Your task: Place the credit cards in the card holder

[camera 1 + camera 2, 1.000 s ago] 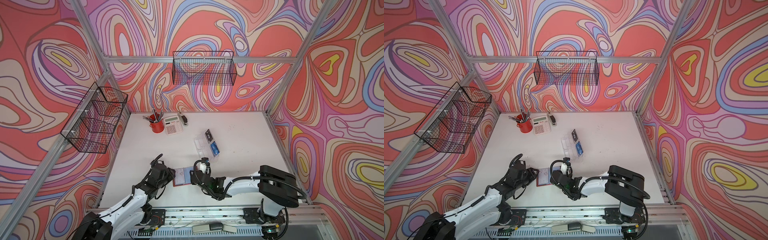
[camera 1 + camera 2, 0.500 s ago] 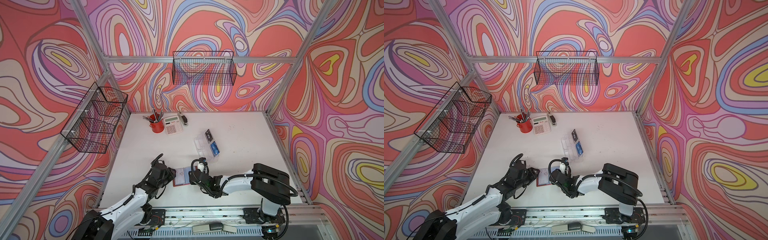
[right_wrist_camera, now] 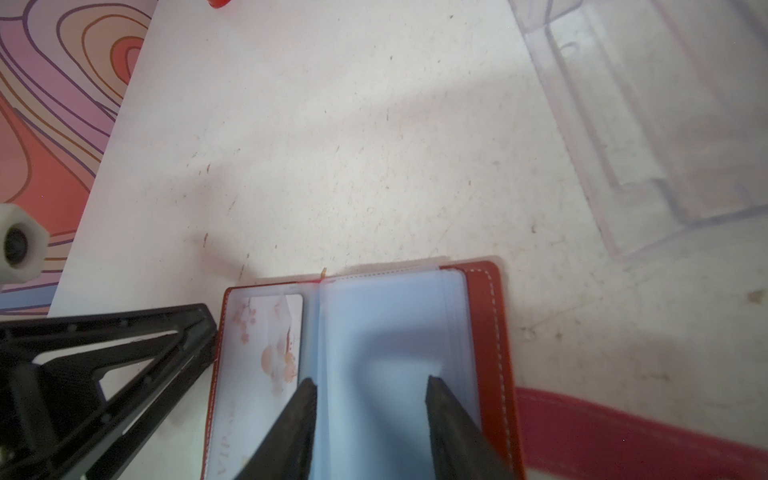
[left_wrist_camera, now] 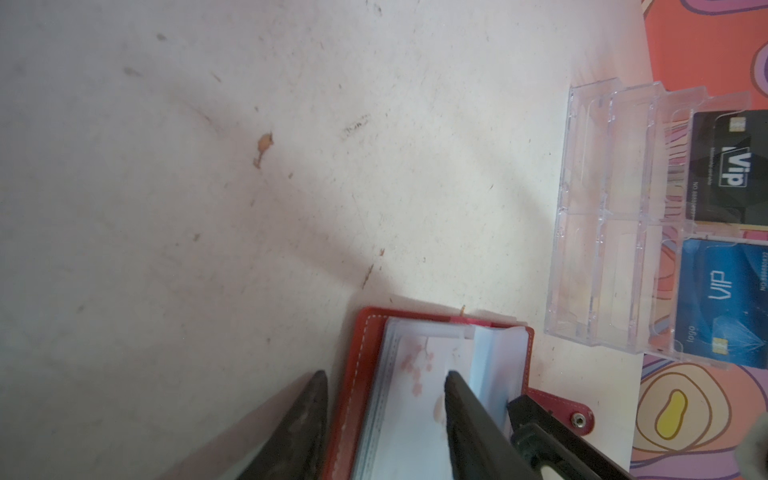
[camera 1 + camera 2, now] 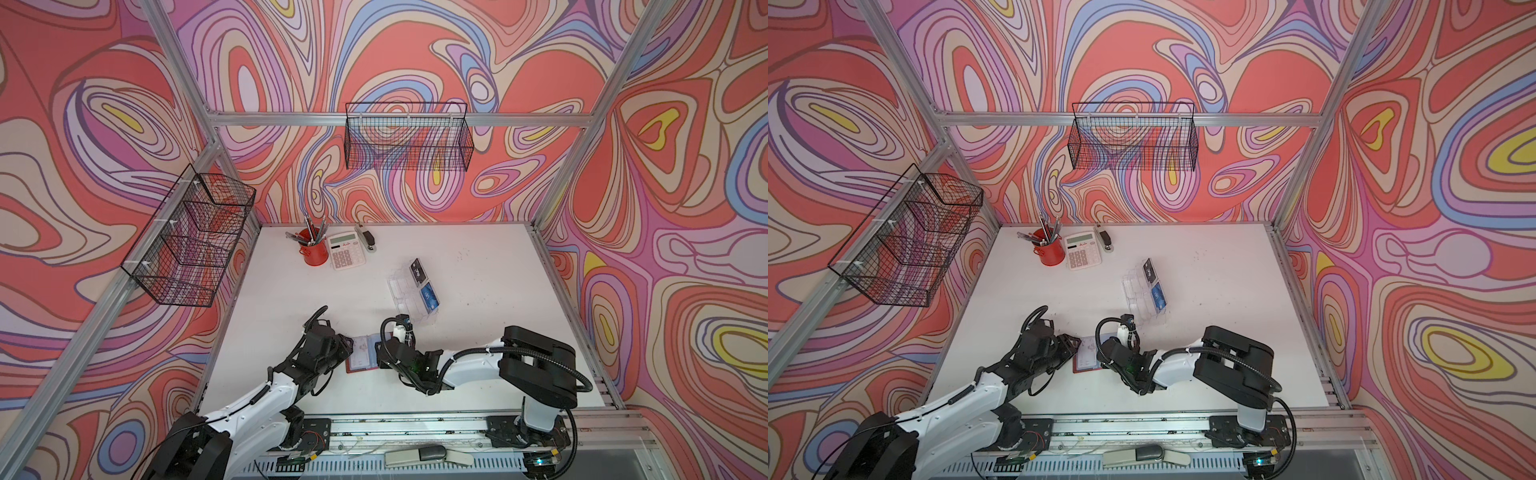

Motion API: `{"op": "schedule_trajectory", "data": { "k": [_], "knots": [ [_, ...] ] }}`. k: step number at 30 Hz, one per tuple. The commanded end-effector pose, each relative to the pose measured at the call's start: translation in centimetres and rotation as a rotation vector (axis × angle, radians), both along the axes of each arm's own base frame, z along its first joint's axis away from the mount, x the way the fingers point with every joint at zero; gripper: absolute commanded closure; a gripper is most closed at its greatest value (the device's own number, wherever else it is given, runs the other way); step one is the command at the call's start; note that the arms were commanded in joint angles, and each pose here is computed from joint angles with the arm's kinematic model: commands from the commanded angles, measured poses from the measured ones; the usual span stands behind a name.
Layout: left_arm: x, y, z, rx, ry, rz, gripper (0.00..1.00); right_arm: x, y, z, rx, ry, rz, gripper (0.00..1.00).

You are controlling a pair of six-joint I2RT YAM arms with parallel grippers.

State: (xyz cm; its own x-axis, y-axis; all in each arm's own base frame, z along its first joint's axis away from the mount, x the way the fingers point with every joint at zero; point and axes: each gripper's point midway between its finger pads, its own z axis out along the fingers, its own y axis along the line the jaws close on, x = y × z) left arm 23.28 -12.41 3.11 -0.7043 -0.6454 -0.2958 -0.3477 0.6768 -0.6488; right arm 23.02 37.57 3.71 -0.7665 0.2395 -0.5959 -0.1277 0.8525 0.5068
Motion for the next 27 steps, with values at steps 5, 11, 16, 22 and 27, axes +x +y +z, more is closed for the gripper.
{"op": "schedule_trajectory", "data": {
  "k": [5,11,16,22,27],
  "knots": [
    [0.3,-0.3,0.3,-0.006,0.002,-0.002,0.51,-0.3,0.2,-1.5,-0.034,0.037,0.020,0.59],
    [0.4,-0.4,0.3,-0.010,0.005,-0.005,0.51,-0.1,0.1,-1.5,-0.040,0.039,0.017,0.60],
    [0.4,-0.4,0.3,-0.011,0.007,-0.006,0.51,0.4,-1.3,-0.2,-0.075,0.008,-0.021,0.61],
    [0.4,-0.5,0.3,-0.013,0.006,-0.008,0.51,0.5,-2.7,0.0,-0.094,-0.006,-0.048,0.59],
    [0.4,-0.4,0.3,-0.011,0.006,-0.006,0.51,0.4,-2.0,-0.2,-0.084,0.004,-0.032,0.60]
  ]
}}
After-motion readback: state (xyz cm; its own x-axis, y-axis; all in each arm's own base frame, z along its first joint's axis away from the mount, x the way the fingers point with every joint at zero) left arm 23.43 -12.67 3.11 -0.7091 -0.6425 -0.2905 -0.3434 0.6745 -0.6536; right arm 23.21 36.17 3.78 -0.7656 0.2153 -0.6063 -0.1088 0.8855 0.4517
